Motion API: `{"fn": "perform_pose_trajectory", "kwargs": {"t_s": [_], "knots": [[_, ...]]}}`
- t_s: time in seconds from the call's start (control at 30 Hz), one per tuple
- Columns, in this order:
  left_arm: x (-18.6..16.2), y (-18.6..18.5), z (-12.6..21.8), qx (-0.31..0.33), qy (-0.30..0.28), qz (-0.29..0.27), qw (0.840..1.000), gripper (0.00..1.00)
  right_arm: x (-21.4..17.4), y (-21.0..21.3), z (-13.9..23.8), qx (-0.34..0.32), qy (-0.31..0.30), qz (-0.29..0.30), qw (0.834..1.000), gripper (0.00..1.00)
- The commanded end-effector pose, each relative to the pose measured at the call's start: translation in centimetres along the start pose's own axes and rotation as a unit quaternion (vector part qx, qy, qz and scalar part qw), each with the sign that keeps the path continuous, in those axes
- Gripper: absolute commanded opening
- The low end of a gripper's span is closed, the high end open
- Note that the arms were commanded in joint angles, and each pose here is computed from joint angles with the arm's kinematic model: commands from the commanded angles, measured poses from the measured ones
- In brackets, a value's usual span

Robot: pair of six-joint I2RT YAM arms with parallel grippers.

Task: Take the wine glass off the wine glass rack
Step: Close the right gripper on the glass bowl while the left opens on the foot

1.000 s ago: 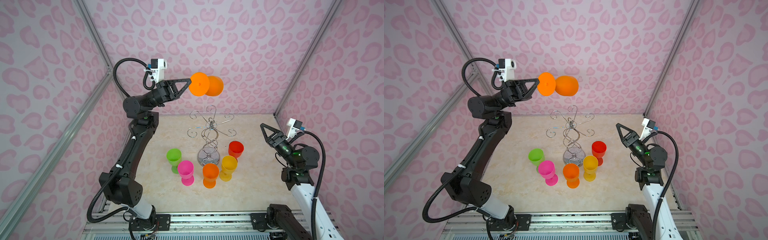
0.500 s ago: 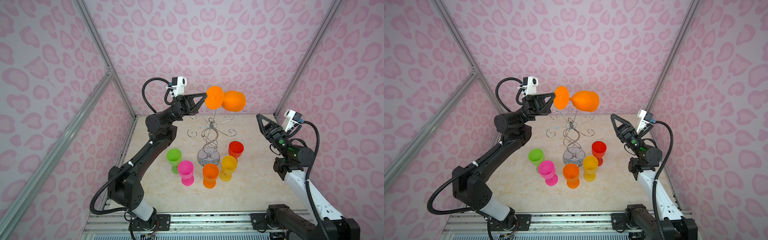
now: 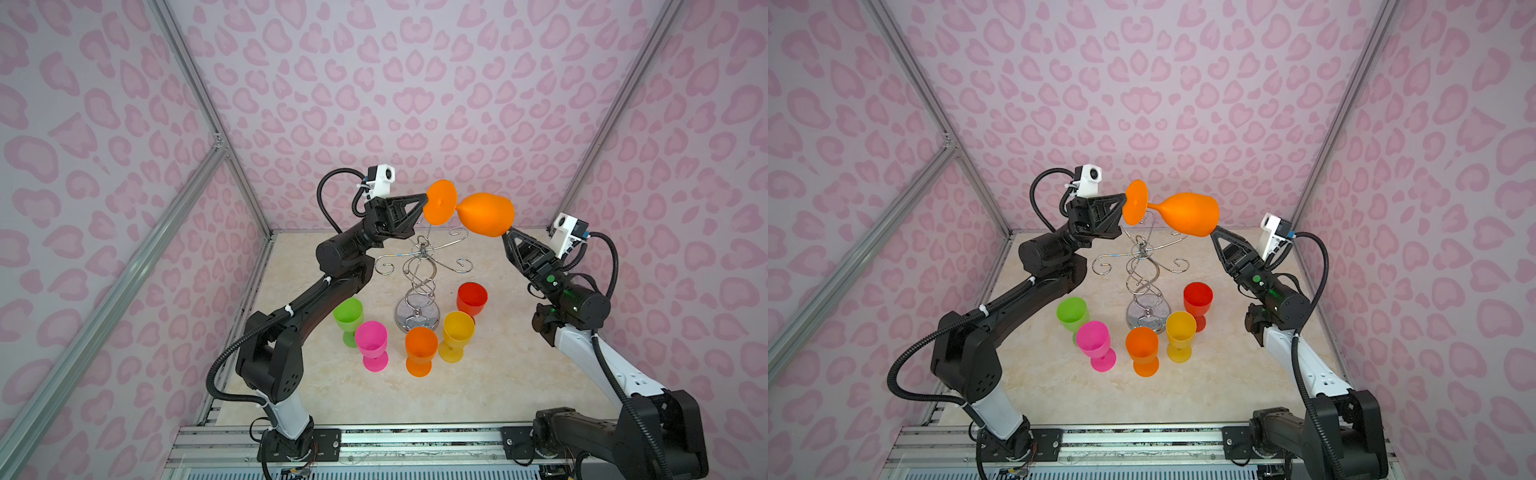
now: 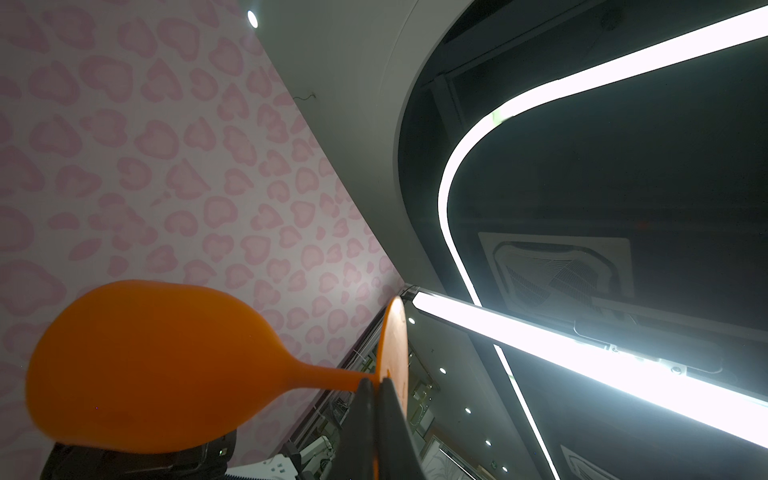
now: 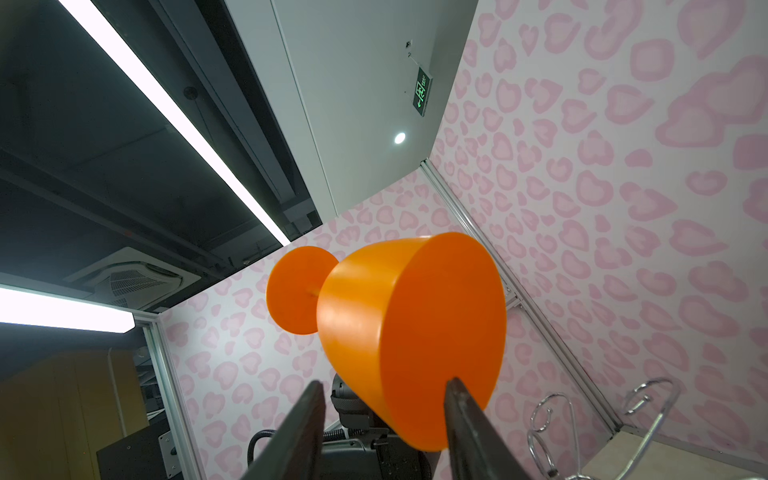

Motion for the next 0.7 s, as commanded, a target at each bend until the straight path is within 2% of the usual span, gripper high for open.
{"fn": "perform_pose_trajectory", "kwargs": {"t_s": [0.0, 0.23, 0.5, 0.67], "knots": [[-0.3, 0.1, 0.0, -0.015, 0.005, -0.005, 1.000, 0.02, -0.2, 0.9, -0.3, 0.030, 0.008, 0.018, 0.999, 0.47], [-0.6, 1.2, -0.5, -0.016, 0.012, 0.015, 1.000, 0.02, -0.5, 1.4, -0.7, 0.042, 0.017, 0.024, 0.999, 0.42], [-0.9, 2.1, -0.8, -0.016, 0.015, 0.034, 0.999, 0.02, -0.8, 2.0, -0.3, 0.045, 0.018, 0.037, 0.998, 0.15], [-0.9, 2.5, -0.9, -0.018, 0.010, 0.041, 0.999, 0.04, -0.6, 2.6, -0.2, 0.047, 0.007, 0.039, 0.998, 0.06]]}}
Point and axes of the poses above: each gripper's point midway between its finger pads, its own z axis back along the fingers, its own y axis along the line the jaws close on, x = y × z, the point moved 8 cm from there along z, back along the fingers, and after that the axes turned 4 degrees about z, right-handed, at the moved point
